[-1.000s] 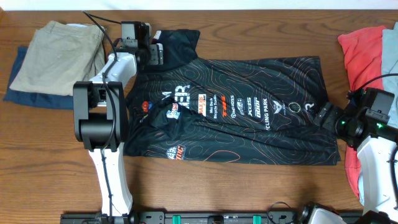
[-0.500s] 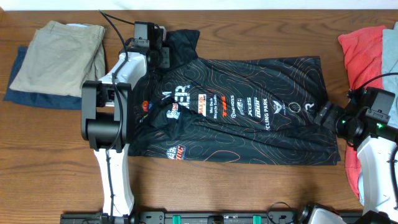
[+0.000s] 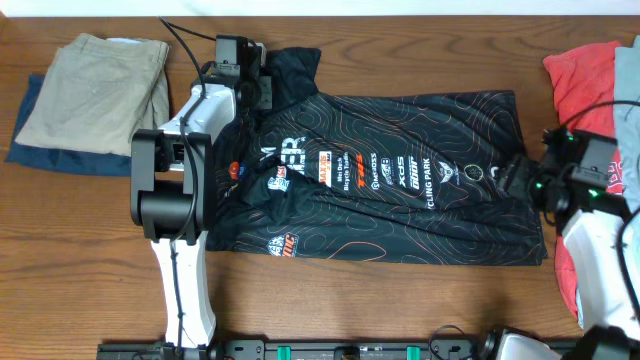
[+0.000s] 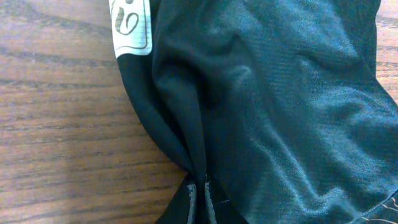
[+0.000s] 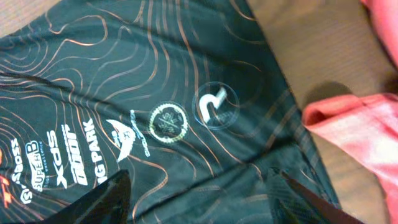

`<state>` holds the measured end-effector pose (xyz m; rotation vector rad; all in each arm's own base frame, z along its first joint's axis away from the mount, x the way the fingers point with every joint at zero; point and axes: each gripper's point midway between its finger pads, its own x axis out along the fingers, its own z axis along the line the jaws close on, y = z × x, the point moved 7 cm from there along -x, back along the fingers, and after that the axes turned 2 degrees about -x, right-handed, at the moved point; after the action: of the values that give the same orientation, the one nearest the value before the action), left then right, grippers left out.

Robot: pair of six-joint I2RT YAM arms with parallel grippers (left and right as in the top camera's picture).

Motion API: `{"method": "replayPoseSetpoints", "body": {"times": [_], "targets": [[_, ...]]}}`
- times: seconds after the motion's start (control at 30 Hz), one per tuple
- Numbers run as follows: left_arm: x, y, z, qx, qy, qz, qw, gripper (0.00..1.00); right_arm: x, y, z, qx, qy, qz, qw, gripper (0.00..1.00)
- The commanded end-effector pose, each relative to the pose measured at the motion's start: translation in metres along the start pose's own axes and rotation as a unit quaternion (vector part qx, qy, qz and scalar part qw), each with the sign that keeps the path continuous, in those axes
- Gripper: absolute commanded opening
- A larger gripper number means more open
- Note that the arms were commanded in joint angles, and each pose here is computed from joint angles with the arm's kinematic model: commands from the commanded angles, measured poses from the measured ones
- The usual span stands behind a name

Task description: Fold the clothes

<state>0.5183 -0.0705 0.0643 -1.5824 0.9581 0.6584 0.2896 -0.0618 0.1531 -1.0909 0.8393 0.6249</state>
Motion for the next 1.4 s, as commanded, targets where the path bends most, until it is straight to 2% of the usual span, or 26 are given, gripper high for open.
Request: {"method": "replayPoseSetpoints", "body": {"times": [0.0,0.2,0.4,0.63,0.9,1.2,1.27,1.3,1.37], "targets": [[-0.023,-0.010,-0.004,-0.015,0.009,-0.013,1.000,0.06,0.014,-0.009,0.009,-0.035,-0.007,-0.009,0.999,0.70],[-0.052,-0.016,-0.010,-0.027,0.009,-0.010,1.000,0.06,0.046,-0.040,0.025,-0.075,-0.020,-0.040,0.996,0.73],[-0.054,-0.001,-0.009,-0.035,0.001,0.032,0.999,0.06,0.084,-0.091,0.031,-0.086,0.021,-0.034,0.996,0.78],[-0.054,0.001,-0.008,-0.036,0.000,0.039,0.999,0.06,0.132,-0.136,0.032,-0.087,0.036,-0.056,0.994,0.80],[-0.054,0.002,-0.008,-0.037,0.000,0.040,0.999,0.06,0.184,-0.139,0.024,-0.086,0.039,-0.078,0.992,0.79],[-0.054,0.002,-0.008,-0.037,0.000,0.040,0.999,0.06,0.216,-0.131,0.020,-0.072,0.035,-0.090,0.993,0.77],[-0.054,0.002,-0.008,-0.037,0.000,0.040,0.999,0.06,0.221,-0.128,0.019,-0.071,0.035,-0.086,0.993,0.72],[-0.054,0.002,-0.008,-0.037,0.000,0.040,0.999,0.06,0.222,-0.126,0.019,-0.071,0.036,-0.084,0.993,0.64],[-0.054,0.002,-0.008,-0.037,0.000,0.040,0.999,0.06,0.224,-0.123,0.018,-0.070,0.037,-0.076,0.994,0.38]]}}
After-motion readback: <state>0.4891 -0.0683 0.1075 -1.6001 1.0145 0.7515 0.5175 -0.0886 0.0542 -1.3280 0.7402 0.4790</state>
